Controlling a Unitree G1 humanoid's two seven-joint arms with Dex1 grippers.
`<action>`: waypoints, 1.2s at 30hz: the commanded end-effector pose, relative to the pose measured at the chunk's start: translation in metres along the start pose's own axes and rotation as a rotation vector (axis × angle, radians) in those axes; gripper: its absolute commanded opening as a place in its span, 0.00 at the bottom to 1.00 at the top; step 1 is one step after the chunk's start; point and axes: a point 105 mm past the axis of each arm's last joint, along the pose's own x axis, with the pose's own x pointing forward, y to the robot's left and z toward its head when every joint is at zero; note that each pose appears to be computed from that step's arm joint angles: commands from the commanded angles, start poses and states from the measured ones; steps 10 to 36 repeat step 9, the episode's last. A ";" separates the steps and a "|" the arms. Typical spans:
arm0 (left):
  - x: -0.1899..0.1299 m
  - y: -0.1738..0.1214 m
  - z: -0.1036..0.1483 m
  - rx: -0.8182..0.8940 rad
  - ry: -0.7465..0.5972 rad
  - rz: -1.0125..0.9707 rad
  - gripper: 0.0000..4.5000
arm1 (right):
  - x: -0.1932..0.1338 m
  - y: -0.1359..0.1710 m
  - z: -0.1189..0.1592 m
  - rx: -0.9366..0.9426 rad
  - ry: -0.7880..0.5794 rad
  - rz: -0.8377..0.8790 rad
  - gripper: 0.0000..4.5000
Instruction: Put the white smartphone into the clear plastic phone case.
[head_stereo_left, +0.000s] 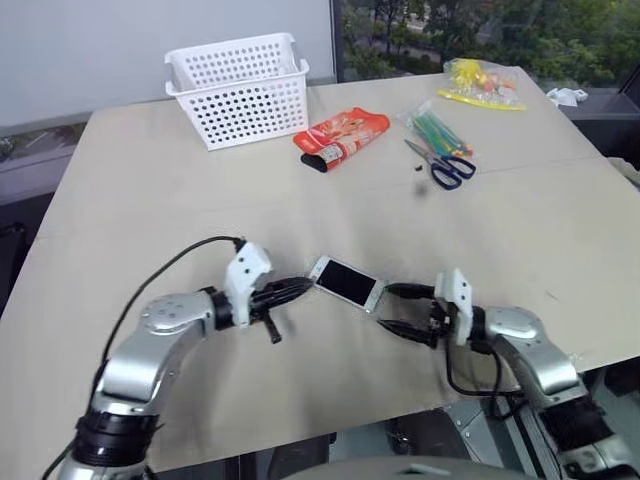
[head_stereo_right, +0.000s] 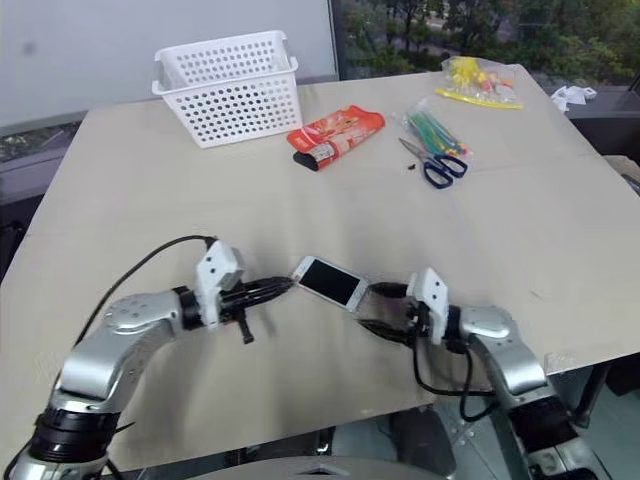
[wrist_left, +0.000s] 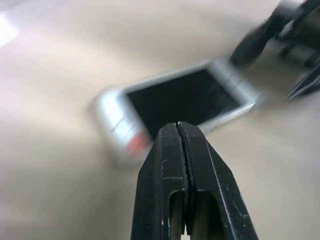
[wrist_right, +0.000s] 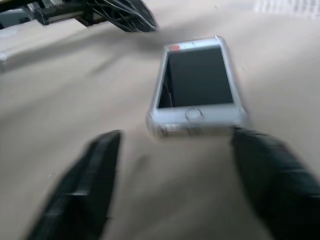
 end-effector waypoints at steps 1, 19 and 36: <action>-0.015 0.016 -0.001 0.058 -0.006 0.087 0.19 | -0.018 -0.004 0.007 -0.018 -0.010 -0.029 1.00; -0.036 0.016 -0.028 0.075 0.030 0.145 0.99 | -0.068 -0.031 -0.002 -0.082 0.074 -0.141 1.00; -0.036 0.016 -0.028 0.075 0.030 0.145 0.99 | -0.068 -0.031 -0.002 -0.082 0.074 -0.141 1.00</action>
